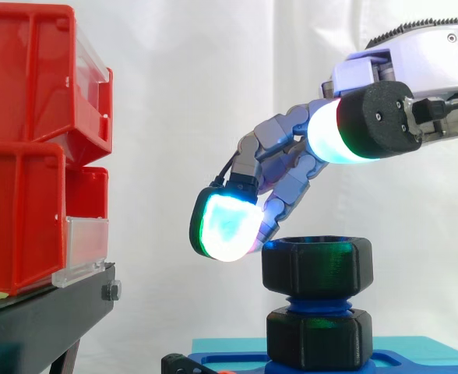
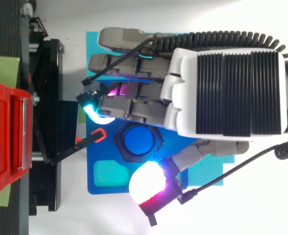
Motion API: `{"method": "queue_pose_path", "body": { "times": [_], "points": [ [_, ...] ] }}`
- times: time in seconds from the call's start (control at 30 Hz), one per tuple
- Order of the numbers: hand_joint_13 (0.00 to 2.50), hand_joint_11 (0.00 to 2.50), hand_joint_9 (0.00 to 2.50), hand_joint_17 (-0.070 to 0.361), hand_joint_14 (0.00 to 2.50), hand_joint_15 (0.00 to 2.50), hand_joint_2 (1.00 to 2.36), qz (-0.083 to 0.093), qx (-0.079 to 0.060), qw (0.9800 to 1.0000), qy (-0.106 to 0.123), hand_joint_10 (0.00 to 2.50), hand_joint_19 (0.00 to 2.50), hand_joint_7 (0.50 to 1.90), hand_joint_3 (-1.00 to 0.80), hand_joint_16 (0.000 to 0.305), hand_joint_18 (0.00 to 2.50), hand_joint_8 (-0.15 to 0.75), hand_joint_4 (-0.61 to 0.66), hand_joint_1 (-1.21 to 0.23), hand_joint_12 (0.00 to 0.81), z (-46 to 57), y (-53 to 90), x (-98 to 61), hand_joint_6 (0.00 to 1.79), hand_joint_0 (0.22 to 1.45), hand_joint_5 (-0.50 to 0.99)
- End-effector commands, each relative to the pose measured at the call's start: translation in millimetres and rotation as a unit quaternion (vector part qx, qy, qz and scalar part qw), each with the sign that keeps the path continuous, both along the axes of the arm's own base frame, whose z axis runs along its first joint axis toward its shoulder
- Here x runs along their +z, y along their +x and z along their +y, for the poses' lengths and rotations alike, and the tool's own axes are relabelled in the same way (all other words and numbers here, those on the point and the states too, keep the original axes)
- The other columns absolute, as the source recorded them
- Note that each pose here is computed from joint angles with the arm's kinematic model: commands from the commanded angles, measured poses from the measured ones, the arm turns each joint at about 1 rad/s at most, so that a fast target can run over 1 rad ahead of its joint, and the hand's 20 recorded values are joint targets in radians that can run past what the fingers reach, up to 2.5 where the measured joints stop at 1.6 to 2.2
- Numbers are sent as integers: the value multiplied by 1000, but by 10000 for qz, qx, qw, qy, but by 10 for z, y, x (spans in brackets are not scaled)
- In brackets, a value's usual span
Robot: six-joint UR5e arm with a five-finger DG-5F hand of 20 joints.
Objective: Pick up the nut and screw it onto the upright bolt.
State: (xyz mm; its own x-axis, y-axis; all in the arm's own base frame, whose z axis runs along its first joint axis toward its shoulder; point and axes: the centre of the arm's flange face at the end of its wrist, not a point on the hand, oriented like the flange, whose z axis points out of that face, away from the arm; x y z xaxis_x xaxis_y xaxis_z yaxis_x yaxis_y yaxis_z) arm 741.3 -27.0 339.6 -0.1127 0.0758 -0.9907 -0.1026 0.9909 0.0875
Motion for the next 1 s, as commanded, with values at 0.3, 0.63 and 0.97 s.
{"method": "queue_pose_path", "body": {
  "times": [0.3,0.63,0.97],
  "points": [
    [469,0,867,62,0,0,1000,93,-4,10000,-2,0,0,1291,-500,28,40,266,208,-174,285,-46,-23,-12,504,527,6],
    [753,0,1235,36,0,0,1000,86,19,10000,-1,0,0,1418,-500,16,333,265,135,-250,214,-90,-19,37,502,547,71],
    [1229,143,1853,-1,0,0,1000,293,-41,9995,-149,5,0,1376,-500,0,831,249,86,-296,134,-266,-68,176,540,549,103]
  ]
}}
